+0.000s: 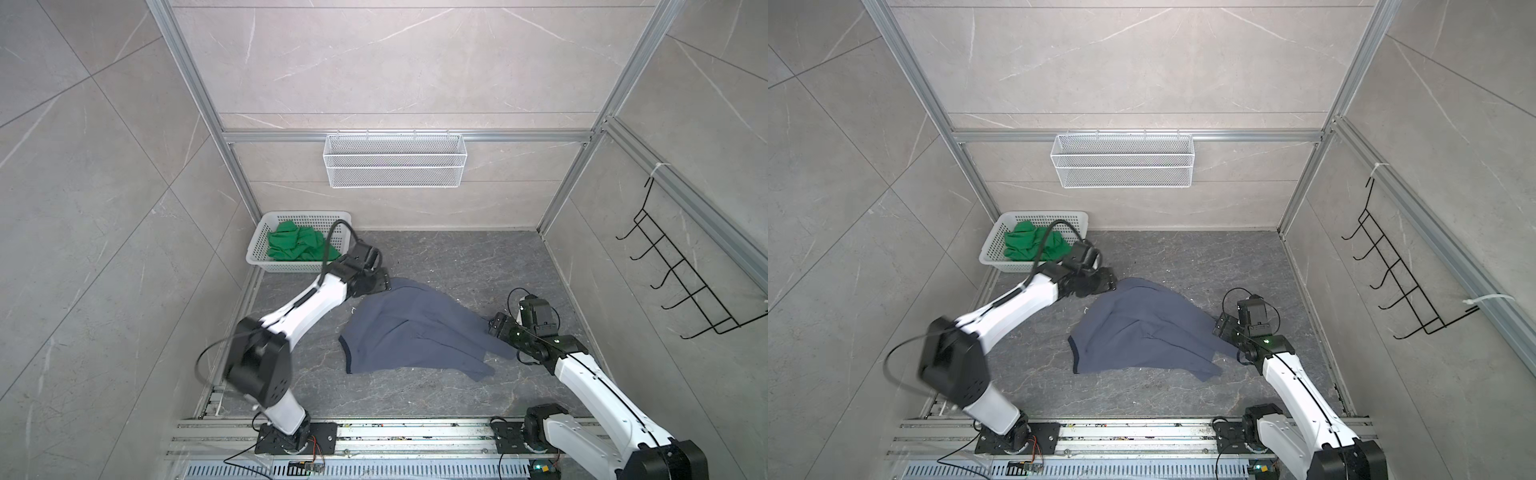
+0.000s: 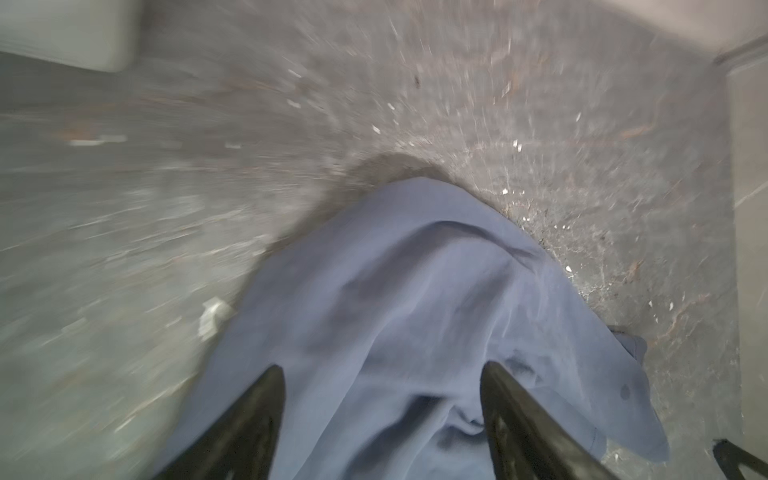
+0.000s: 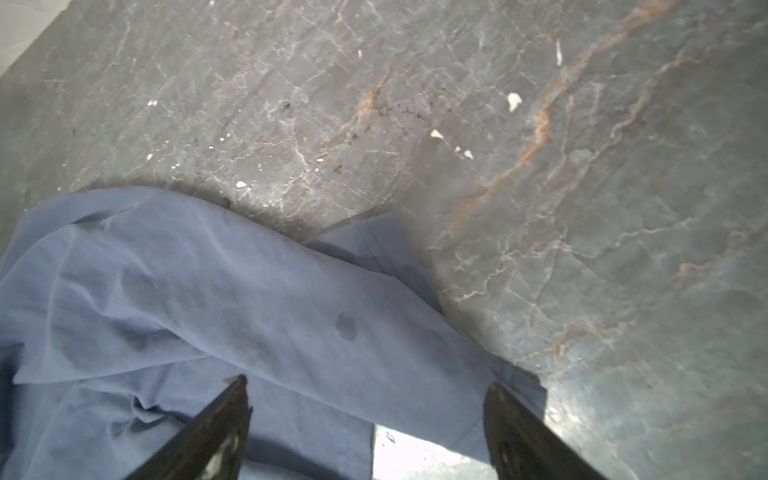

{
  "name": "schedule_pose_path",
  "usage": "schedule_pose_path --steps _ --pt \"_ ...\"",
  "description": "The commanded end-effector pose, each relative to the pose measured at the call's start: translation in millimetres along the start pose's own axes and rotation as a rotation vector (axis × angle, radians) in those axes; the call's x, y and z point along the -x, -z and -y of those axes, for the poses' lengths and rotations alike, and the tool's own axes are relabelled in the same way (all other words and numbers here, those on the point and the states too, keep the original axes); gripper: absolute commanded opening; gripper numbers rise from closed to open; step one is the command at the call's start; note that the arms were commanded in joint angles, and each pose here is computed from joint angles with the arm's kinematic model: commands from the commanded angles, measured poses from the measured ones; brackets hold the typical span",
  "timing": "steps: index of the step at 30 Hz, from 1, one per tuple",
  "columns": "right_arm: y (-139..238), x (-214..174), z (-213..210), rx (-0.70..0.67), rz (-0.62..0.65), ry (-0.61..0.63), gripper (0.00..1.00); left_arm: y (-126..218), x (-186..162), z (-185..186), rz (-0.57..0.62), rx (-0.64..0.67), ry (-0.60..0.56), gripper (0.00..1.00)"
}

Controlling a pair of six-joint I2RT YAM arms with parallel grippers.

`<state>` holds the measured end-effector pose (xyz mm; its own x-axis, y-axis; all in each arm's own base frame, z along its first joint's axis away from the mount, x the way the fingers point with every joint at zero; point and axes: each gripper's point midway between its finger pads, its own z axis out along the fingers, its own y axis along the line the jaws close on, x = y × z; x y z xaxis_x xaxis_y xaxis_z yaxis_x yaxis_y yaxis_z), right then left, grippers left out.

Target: Fold and stack the tank tops

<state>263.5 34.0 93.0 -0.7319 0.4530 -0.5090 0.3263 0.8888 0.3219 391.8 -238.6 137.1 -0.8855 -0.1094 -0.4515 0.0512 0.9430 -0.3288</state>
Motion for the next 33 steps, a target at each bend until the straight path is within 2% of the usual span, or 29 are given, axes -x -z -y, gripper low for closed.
schedule_pose_path --steps 1,4,7,10,13,18,21,23,25,27,29,33 --pt "-1.3 -8.6 14.9 -0.071 -0.023 -0.042 0.88 -37.1 -10.3 8.7 -0.139 -0.005 -0.104 0.79" --pt "-5.5 -15.2 25.6 -0.123 -0.042 -0.072 0.87 -70.4 -11.0 3.8 -0.190 0.041 -0.137 0.82" --pt "-11.3 -20.7 33.2 -0.170 -0.072 -0.092 0.86 -86.5 -17.2 9.7 -0.226 0.012 -0.150 0.82" --pt "-19.4 -25.0 34.4 -0.184 -0.108 -0.114 0.85 -93.1 -22.0 11.5 -0.235 -0.007 -0.139 0.75" --pt "-31.1 -30.0 29.9 -0.172 -0.155 -0.136 0.82 -95.6 -23.0 11.2 -0.233 -0.010 -0.137 0.63" --pt "-46.7 -33.8 27.2 -0.180 -0.205 -0.158 0.74 -94.8 -26.3 18.7 -0.235 -0.064 -0.125 0.35" --pt "-49.7 -32.4 23.4 -0.168 -0.210 -0.154 0.60 -91.1 -27.0 24.6 -0.228 -0.101 -0.107 0.18" --pt "-51.0 -29.7 21.2 -0.158 -0.206 -0.147 0.42 -82.4 -20.9 28.1 -0.203 -0.113 -0.104 0.09" --pt "-48.2 -20.3 15.9 -0.143 -0.181 -0.119 0.17 -60.0 -3.9 35.6 -0.139 -0.131 -0.110 0.05" --pt "-37.2 -0.3 8.4 -0.128 -0.122 -0.084 0.04 -24.7 22.2 45.5 -0.037 -0.146 -0.134 0.01" --pt "-13.1 30.9 -0.8 -0.121 -0.026 -0.042 0.00 22.2 53.4 56.7 0.108 -0.164 -0.163 0.00" --pt "56.7 99.3 -29.0 -0.063 0.206 0.013 0.00 125.7 104.4 76.7 0.421 -0.228 -0.213 0.00"
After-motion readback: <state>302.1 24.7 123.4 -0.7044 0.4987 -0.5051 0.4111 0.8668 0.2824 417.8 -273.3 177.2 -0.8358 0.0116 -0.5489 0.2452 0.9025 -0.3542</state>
